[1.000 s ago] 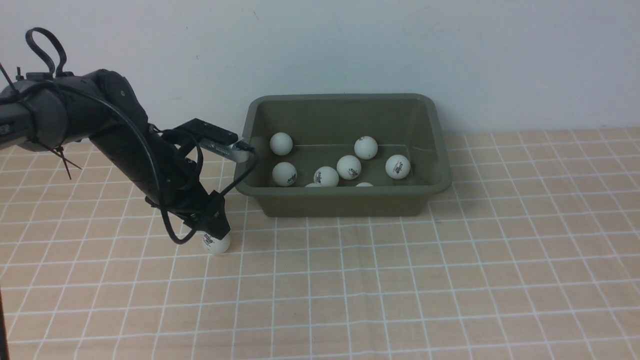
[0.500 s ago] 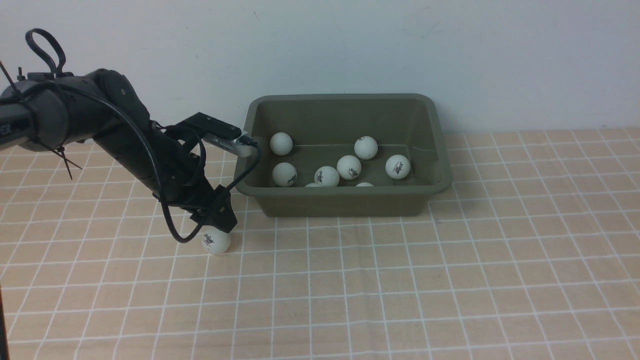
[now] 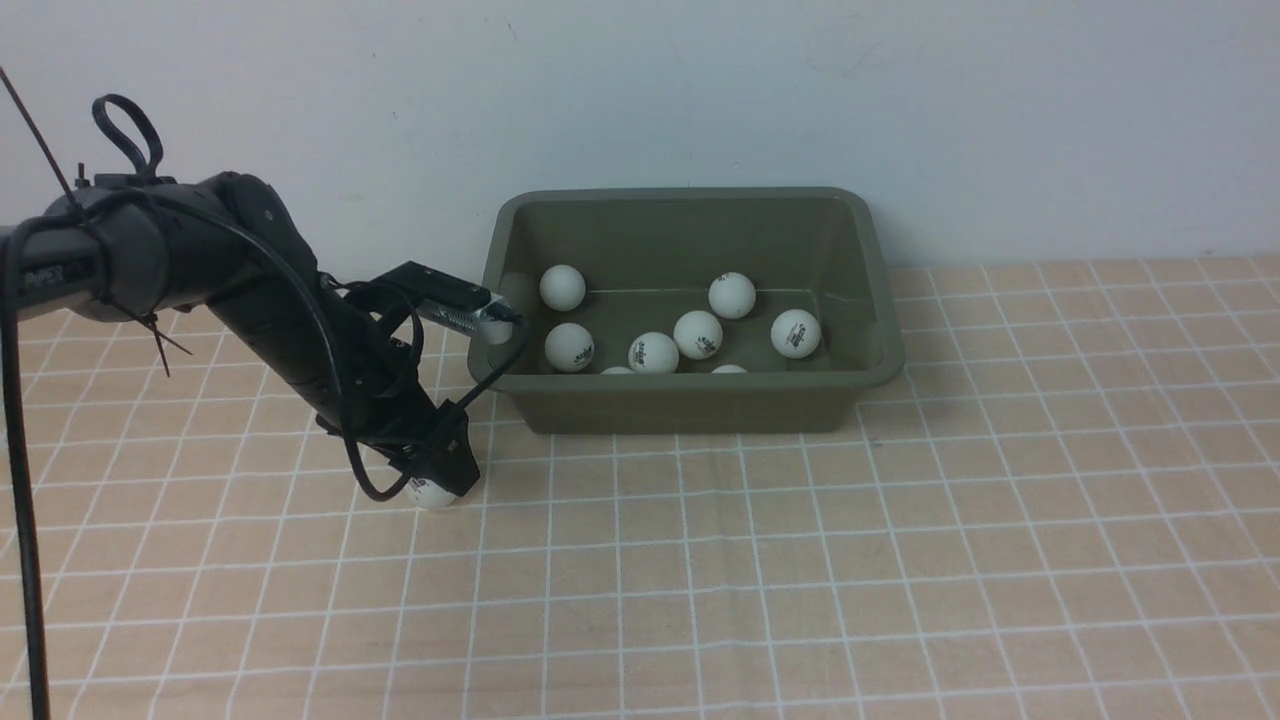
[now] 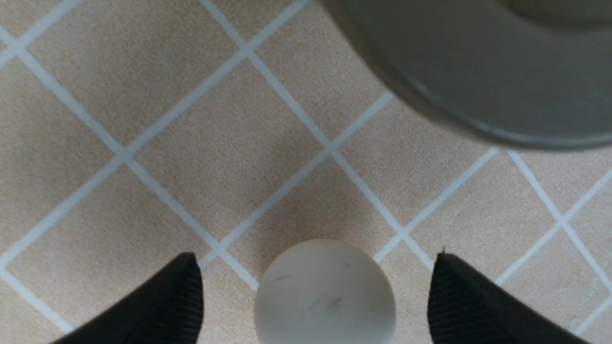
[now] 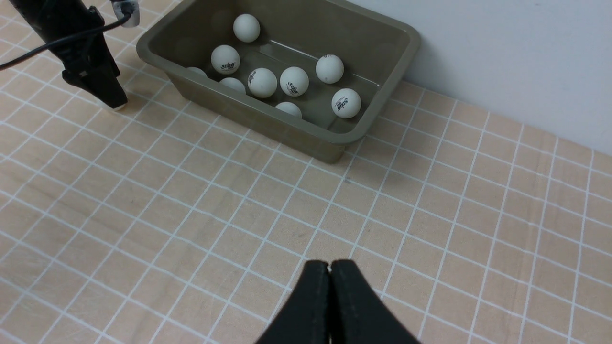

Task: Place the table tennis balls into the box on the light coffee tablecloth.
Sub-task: 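Reach for and grasp a ping pong ball on the table beside the basket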

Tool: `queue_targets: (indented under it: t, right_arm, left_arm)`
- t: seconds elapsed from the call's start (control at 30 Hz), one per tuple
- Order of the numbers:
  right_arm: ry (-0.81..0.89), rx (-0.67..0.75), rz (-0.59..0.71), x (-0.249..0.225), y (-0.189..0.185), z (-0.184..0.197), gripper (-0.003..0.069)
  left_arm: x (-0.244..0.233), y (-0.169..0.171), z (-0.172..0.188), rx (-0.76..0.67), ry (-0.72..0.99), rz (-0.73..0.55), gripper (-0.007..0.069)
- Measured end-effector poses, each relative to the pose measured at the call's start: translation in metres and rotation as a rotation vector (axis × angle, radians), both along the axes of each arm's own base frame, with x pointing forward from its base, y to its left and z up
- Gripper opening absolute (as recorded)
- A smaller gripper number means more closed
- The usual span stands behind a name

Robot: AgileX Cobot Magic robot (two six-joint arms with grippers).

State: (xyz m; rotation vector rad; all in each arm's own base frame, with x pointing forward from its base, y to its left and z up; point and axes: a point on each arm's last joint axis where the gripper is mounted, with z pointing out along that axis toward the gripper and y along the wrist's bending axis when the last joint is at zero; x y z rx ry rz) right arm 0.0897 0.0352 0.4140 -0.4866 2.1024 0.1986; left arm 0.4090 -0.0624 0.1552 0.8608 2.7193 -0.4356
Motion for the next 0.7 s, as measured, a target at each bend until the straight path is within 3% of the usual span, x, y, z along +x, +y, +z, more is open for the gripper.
queue_targets:
  t: [0.27,0.5,0.7]
  right_arm:
    - [0.000,0.000,0.000,0.000,0.000,0.000,-0.0018]
    - [0.000,0.000,0.000,0.000,0.000,0.000,-0.0018]
    - [0.000,0.000,0.000,0.000,0.000,0.000,-0.0018]
  left_arm:
    - [-0.004,-0.002,-0.012,-0.015,0.085,-0.002,0.0495]
    - [-0.003,-0.002,-0.015,-0.015,0.095,0.000,0.0319]
    - [-0.005,-0.002,-0.015,-0.020,0.114,0.001,0.0318]
